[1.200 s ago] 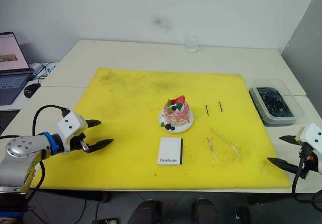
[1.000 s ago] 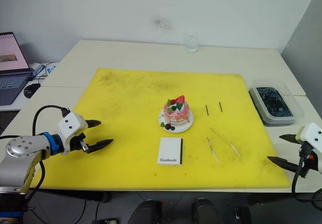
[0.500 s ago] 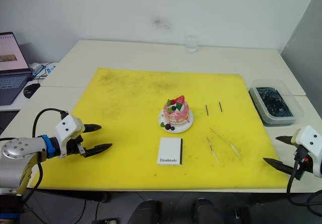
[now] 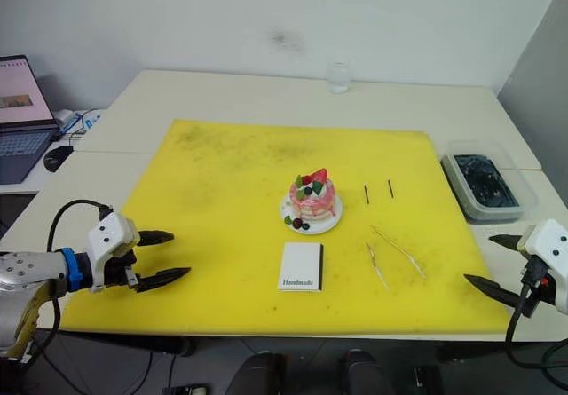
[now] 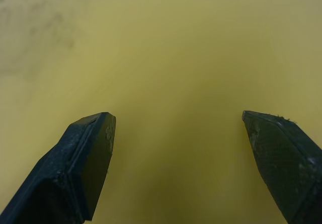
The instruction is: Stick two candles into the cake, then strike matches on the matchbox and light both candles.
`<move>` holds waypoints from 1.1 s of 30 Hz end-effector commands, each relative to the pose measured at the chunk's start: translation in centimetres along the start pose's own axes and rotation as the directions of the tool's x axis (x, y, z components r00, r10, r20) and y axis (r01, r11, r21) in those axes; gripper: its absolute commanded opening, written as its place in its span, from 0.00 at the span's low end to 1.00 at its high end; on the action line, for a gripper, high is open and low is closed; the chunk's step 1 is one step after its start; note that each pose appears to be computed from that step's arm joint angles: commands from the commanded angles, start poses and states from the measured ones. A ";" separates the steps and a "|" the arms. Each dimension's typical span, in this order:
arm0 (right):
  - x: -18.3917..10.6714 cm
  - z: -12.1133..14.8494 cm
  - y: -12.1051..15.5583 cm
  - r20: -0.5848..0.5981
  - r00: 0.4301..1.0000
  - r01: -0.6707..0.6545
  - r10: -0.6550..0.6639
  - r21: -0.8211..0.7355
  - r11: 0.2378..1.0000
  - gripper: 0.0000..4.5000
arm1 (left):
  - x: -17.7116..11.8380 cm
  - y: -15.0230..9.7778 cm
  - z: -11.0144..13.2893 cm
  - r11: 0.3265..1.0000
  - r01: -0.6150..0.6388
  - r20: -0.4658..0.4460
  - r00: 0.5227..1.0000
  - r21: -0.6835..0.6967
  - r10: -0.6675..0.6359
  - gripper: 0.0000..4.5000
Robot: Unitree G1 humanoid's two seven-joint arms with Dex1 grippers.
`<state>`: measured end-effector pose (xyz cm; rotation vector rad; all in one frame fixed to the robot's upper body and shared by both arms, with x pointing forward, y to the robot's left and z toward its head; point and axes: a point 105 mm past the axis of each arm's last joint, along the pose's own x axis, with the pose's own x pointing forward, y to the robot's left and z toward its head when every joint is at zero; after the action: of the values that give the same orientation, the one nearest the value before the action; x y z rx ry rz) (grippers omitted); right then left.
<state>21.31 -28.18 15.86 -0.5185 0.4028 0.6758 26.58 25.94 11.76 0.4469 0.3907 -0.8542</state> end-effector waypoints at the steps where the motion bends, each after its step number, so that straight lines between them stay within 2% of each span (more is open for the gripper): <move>1: 0.0 1.6 0.6 0.046 0.999 0.012 -0.012 -0.009 1.000 0.99 | 1.3 -2.0 4.1 0.996 0.084 0.149 0.985 0.005 -0.084 1.00; 3: 0.8 2.1 1.6 0.062 0.998 -0.009 0.008 0.016 1.000 0.99 | 2.6 -4.0 6.4 0.986 0.164 0.227 0.960 0.017 -0.164 1.00; 8: 2.5 1.9 2.6 0.041 0.999 0.019 -0.021 0.056 0.998 0.99 | 4.5 -8.3 10.4 0.951 0.300 0.346 0.886 0.076 -0.308 1.00; 12: 4.0 1.5 3.3 0.001 0.999 0.044 -0.045 0.114 0.992 0.99 | 5.2 -10.9 12.0 0.921 0.374 0.387 0.838 0.107 -0.385 1.00; 17: 5.1 0.6 3.6 -0.039 0.996 0.082 -0.077 0.181 0.980 0.99 | 5.8 -12.4 12.6 0.904 0.411 0.398 0.815 0.118 -0.422 1.00; 27: 6.8 -0.3 4.2 -0.038 0.995 0.099 -0.093 0.225 0.969 0.99 | 6.0 -13.0 12.9 0.902 0.418 0.417 0.804 0.110 -0.424 1.00; 32: 7.5 -1.1 4.6 -0.048 0.994 0.104 -0.095 0.240 0.965 0.99 | 5.6 -13.9 12.7 0.873 0.477 0.414 0.777 0.106 -0.475 1.00; 33: 7.7 -1.2 4.7 -0.050 0.994 0.104 -0.094 0.245 0.964 0.96 | 5.5 -14.0 12.7 0.869 0.484 0.414 0.773 0.106 -0.481 1.00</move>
<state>23.16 -22.27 9.12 -0.2967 0.5163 0.5148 21.70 8.29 15.80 0.1254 0.1250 -1.3753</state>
